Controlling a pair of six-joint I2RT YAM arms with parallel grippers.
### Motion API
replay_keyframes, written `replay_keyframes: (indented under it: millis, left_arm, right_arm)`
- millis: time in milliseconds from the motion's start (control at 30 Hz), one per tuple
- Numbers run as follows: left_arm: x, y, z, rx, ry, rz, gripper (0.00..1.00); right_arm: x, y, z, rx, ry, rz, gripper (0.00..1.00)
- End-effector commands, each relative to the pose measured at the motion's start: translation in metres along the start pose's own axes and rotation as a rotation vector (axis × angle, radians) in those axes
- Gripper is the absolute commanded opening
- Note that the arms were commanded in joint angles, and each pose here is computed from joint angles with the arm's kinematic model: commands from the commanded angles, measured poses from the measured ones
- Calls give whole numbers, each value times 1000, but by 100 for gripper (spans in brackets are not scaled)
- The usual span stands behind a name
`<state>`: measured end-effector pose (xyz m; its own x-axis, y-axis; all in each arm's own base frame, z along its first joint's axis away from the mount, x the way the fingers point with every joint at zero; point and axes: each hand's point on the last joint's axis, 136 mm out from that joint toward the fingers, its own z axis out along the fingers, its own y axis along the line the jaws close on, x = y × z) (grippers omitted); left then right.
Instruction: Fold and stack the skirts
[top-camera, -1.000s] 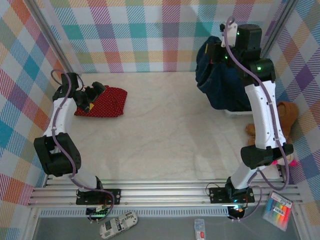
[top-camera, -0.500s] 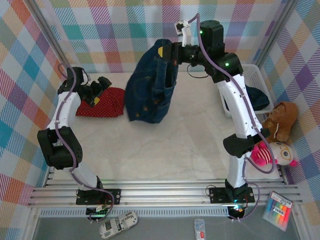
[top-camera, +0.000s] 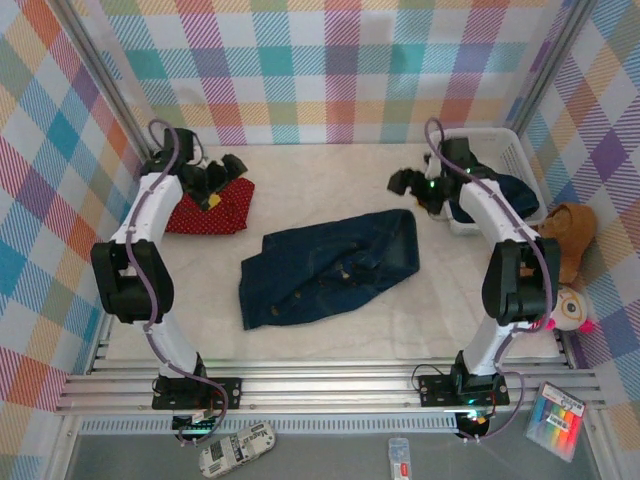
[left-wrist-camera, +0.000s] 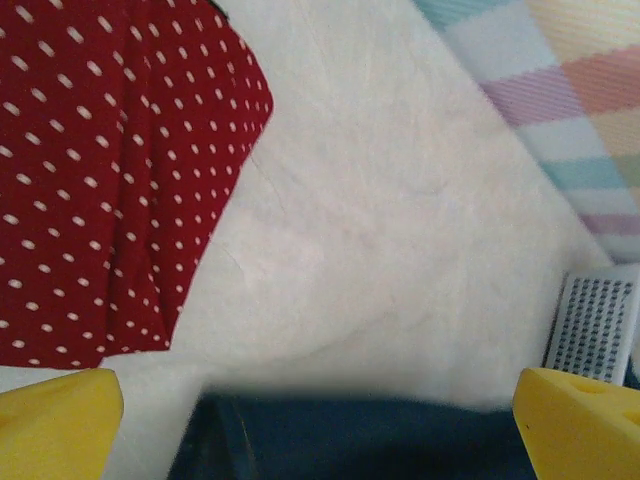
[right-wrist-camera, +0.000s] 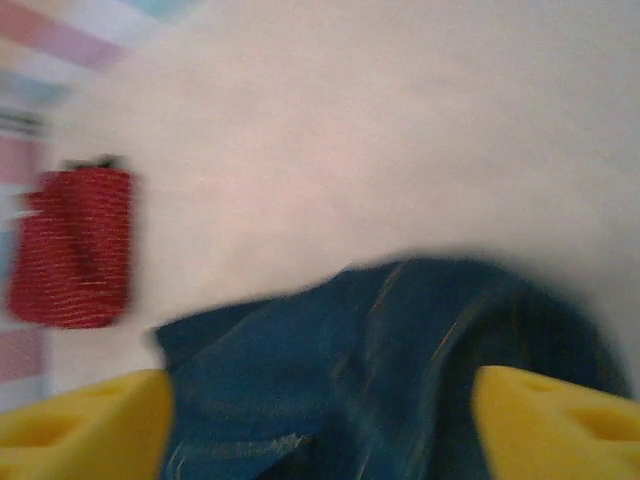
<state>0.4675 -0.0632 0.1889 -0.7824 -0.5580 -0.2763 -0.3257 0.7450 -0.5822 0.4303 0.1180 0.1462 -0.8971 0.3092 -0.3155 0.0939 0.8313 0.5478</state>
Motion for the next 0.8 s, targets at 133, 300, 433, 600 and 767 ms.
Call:
replay_keyframes:
  millis: [133, 300, 433, 600, 767]
  left_arm:
    - [41, 31, 18, -198, 32, -41, 100]
    - [59, 62, 22, -288, 43, -90, 100]
    - [74, 77, 15, -325, 43, -101, 100]
    - [87, 98, 5, -390, 34, -109, 100]
    - [91, 103, 3, -393, 19, -122, 100]
  right_arm:
    - [26, -1, -26, 22, -126, -33, 99]
    - [56, -11, -3, -47, -81, -1, 99]
    - [71, -9, 18, -60, -35, 33, 90]
    - [83, -17, 36, -53, -30, 170, 82]
    - [94, -3, 42, -129, -1, 192, 81]
